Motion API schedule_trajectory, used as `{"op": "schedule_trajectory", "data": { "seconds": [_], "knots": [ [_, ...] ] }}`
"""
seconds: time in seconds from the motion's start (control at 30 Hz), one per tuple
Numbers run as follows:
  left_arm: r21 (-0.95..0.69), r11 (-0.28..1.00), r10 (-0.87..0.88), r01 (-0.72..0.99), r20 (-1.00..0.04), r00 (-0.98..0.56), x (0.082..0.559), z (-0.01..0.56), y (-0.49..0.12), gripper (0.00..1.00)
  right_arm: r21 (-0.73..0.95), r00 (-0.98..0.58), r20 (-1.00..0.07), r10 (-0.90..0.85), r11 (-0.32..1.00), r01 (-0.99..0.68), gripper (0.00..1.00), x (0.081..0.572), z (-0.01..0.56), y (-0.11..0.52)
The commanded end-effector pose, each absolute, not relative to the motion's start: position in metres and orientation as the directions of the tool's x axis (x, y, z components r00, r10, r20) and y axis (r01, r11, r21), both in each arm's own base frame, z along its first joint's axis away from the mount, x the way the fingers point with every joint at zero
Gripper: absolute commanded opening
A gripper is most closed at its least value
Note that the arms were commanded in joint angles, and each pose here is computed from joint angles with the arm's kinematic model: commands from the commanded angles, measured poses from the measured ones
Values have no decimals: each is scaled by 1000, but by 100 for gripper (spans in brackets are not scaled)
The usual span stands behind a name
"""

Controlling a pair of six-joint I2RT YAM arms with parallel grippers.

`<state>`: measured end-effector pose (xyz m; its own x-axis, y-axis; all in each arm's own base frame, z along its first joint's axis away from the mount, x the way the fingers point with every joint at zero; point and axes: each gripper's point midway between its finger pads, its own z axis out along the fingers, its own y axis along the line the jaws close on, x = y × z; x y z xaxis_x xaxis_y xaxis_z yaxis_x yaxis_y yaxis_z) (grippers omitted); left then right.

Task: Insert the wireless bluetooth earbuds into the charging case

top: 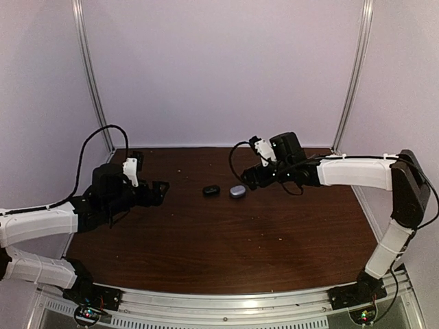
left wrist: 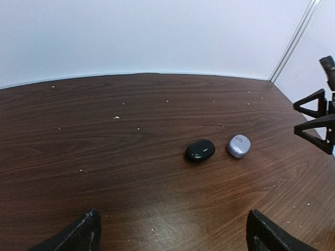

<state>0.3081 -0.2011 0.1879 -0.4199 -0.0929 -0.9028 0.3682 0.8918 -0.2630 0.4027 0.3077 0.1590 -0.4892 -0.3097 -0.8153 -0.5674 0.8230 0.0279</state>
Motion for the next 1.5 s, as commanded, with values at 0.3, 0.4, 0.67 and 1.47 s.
{"op": "schedule_trajectory", "data": {
  "seconds": [0.3, 0.4, 0.67, 1.47],
  "knots": [
    [-293, 935, -205, 199, -905, -372, 345, 221, -140, 98, 110, -345, -938, -38, 910, -400, 100, 376, 250, 213],
    [-291, 937, -203, 191, -902, -380, 348, 220, -139, 98, 123, -315, -949, -1, 919, -375, 100, 361, 254, 195],
    [-313, 939, -225, 141, -871, -437, 347, 190, -136, 98, 159, -240, -967, 88, 942, -294, 100, 327, 249, 152],
    [-264, 964, -224, 16, -848, -481, 329, 127, -109, 98, 237, -161, -966, 203, 943, -234, 100, 274, 191, 107]
  ]
}}
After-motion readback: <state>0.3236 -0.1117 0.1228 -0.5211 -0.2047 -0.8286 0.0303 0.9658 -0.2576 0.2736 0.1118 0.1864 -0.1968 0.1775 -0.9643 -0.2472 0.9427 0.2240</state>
